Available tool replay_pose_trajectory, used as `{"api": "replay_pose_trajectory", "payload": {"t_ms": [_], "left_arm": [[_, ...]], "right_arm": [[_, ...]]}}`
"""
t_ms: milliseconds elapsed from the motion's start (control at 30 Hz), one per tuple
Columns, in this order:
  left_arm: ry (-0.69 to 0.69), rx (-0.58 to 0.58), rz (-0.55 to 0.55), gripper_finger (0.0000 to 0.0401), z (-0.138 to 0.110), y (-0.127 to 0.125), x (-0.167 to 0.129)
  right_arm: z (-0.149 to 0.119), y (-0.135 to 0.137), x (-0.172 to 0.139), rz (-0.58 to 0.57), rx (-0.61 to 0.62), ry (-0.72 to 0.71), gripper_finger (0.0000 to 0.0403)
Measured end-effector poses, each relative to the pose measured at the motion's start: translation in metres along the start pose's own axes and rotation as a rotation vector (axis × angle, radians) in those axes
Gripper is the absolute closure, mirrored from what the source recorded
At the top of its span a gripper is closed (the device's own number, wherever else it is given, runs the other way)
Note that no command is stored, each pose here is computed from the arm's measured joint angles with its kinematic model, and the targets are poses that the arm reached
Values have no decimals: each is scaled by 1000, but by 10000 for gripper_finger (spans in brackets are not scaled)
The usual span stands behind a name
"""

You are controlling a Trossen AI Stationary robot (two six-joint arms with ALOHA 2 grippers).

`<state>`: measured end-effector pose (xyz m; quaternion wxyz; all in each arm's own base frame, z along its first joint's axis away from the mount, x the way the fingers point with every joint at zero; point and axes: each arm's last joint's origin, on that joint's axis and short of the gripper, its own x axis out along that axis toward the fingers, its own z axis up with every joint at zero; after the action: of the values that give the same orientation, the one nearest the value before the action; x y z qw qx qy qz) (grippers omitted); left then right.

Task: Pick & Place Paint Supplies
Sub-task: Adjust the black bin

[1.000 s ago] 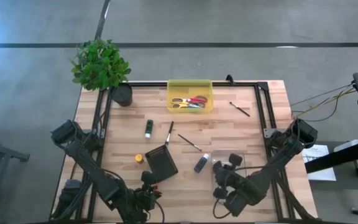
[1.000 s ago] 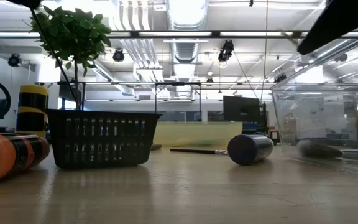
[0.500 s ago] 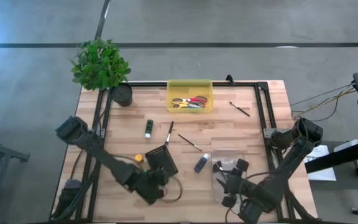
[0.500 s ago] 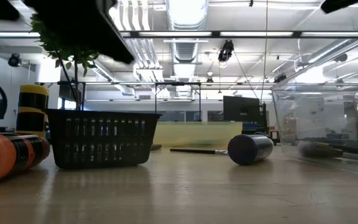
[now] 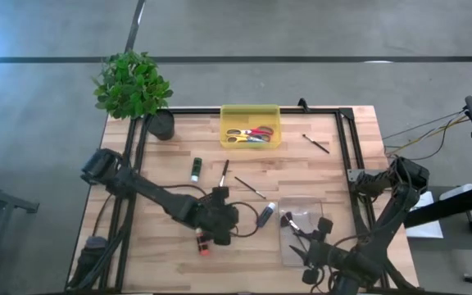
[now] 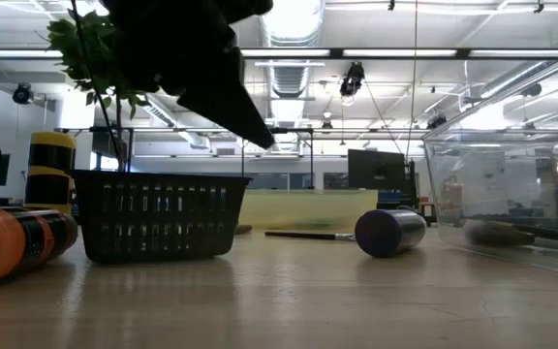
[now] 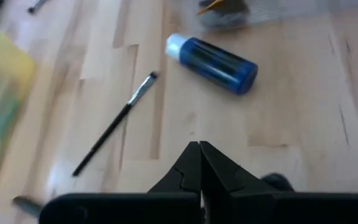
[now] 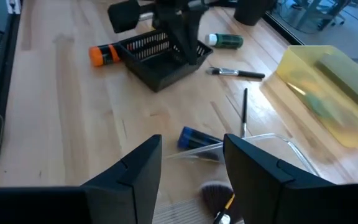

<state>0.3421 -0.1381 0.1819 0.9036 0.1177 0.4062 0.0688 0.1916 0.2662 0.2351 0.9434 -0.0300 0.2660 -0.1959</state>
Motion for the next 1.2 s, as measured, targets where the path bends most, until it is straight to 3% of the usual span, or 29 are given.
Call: {"api": "replay_pose_trajectory", "payload": {"t_ms": [233, 900, 1200], "left_arm": [[70, -6, -84, 400, -6, 4, 18], [122, -10, -285, 401, -12, -15, 9], [73, -5, -230, 401, -4, -17, 3]], "right_arm": [[-1, 1, -2, 8, 1, -7, 232], [-1, 1, -2, 9, 0, -8, 232], [-1, 2, -2, 10, -3, -8, 232]]}}
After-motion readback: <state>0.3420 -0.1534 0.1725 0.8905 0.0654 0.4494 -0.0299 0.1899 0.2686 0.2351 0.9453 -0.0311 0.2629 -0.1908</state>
